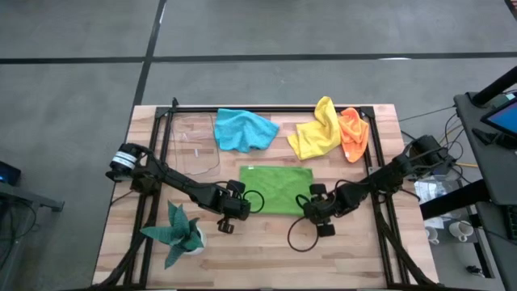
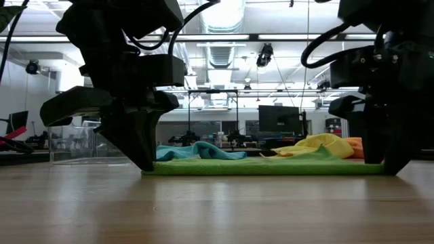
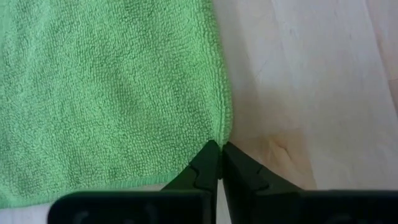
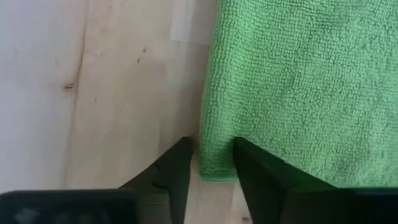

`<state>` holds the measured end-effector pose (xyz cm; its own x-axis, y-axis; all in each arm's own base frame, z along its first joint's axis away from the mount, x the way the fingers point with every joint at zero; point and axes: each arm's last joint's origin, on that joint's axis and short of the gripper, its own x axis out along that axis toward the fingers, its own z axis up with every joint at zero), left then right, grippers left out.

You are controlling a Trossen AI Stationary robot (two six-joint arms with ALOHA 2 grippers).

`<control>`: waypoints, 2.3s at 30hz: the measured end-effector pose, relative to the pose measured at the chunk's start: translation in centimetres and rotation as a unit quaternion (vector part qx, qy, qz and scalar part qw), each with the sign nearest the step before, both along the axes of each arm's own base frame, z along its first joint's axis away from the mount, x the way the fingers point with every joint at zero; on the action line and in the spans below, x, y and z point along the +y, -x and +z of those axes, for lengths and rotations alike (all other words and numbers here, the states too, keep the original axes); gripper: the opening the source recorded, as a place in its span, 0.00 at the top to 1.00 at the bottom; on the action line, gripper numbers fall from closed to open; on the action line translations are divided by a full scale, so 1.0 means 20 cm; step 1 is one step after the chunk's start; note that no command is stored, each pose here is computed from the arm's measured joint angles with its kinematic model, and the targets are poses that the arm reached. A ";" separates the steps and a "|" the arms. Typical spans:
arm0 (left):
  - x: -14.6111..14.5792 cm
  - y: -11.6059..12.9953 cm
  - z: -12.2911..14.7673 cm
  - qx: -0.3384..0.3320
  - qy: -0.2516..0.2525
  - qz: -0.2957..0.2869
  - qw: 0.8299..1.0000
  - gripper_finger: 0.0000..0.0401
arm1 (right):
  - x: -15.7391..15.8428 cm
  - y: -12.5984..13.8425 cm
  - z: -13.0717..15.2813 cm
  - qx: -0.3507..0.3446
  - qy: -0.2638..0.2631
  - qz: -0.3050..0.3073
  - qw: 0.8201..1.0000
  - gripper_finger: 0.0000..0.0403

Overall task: Roll microfiber towels into tight, uniform cylinder then place into a basket
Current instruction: Fold the green microfiber towel

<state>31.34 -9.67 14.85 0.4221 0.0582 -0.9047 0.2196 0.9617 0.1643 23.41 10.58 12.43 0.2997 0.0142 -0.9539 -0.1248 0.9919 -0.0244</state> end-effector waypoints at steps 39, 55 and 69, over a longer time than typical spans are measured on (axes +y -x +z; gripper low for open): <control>0.10 0.02 0.17 -0.069 -0.005 0.092 0.993 1.00 | -0.07 0.01 0.23 -0.048 0.056 -0.097 0.993 0.98; 0.13 -0.01 0.10 -0.072 -0.053 0.172 0.981 1.00 | -0.14 0.03 0.21 -0.030 0.085 -0.160 0.983 0.98; 0.14 -0.01 0.10 -0.083 -0.042 0.220 0.971 1.00 | -0.14 0.03 0.20 -0.036 0.095 -0.198 0.975 0.98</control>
